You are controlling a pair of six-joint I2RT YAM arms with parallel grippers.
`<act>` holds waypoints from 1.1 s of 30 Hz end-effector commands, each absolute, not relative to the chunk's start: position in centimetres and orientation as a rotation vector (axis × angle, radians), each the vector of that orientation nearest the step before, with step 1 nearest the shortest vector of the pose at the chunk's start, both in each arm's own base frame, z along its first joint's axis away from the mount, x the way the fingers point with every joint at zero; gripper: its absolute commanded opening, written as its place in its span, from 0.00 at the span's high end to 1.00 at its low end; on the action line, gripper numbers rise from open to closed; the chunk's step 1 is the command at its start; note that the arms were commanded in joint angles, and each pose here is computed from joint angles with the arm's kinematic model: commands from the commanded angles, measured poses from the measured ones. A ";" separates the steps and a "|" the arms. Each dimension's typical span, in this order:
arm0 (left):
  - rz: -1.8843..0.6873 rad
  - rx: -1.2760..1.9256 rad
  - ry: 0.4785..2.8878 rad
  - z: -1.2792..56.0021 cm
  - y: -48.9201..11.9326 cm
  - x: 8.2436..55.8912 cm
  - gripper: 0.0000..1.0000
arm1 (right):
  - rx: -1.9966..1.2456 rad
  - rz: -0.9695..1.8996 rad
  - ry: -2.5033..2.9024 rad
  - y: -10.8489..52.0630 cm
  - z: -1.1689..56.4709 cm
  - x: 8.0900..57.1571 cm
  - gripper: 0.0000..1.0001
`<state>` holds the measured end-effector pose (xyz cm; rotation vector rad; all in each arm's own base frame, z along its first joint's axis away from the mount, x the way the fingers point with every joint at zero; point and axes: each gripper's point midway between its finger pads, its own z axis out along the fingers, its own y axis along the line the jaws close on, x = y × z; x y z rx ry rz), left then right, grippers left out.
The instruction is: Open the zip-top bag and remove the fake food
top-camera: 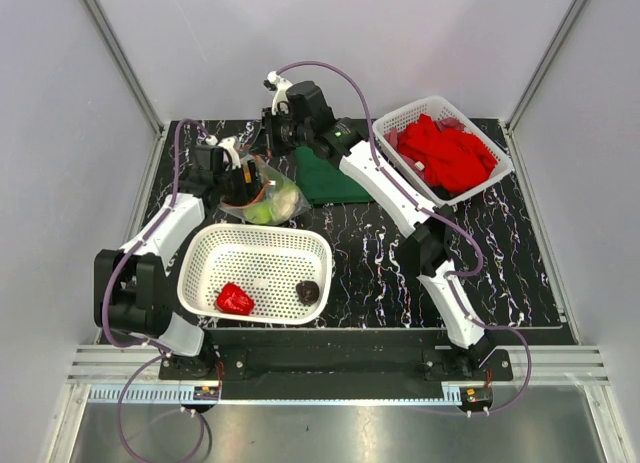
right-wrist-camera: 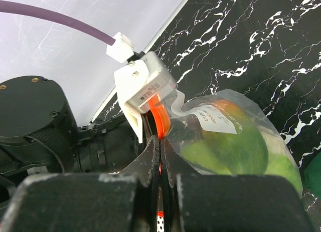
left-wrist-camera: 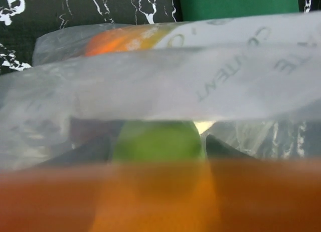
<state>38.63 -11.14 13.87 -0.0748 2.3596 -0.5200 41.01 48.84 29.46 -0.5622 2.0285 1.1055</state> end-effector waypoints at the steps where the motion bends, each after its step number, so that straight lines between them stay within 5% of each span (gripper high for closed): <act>1: -0.565 0.036 2.375 13.3 -12.1 38.5 0.17 | -0.566 1.169 1.901 49.2 33.4 41.0 1.00; 11: -0.612 0.050 2.503 9.7 -12.7 38.2 0.21 | -0.563 1.153 1.941 49.3 31.3 41.7 1.00; 16: -0.580 0.011 2.430 11.5 -11.4 39.3 0.59 | -0.567 1.143 1.954 49.2 30.5 41.9 1.00; 20: -0.526 0.020 2.302 15.6 -10.6 40.0 0.80 | -0.567 1.132 1.962 48.9 30.2 42.1 1.00; 27: -0.402 0.016 2.114 23.4 -8.6 39.4 0.99 | -0.571 1.107 1.968 48.7 29.5 42.5 1.00; 33: -0.366 -0.036 1.983 28.1 -7.5 36.9 1.00 | -0.579 1.102 1.978 48.9 28.6 42.7 1.00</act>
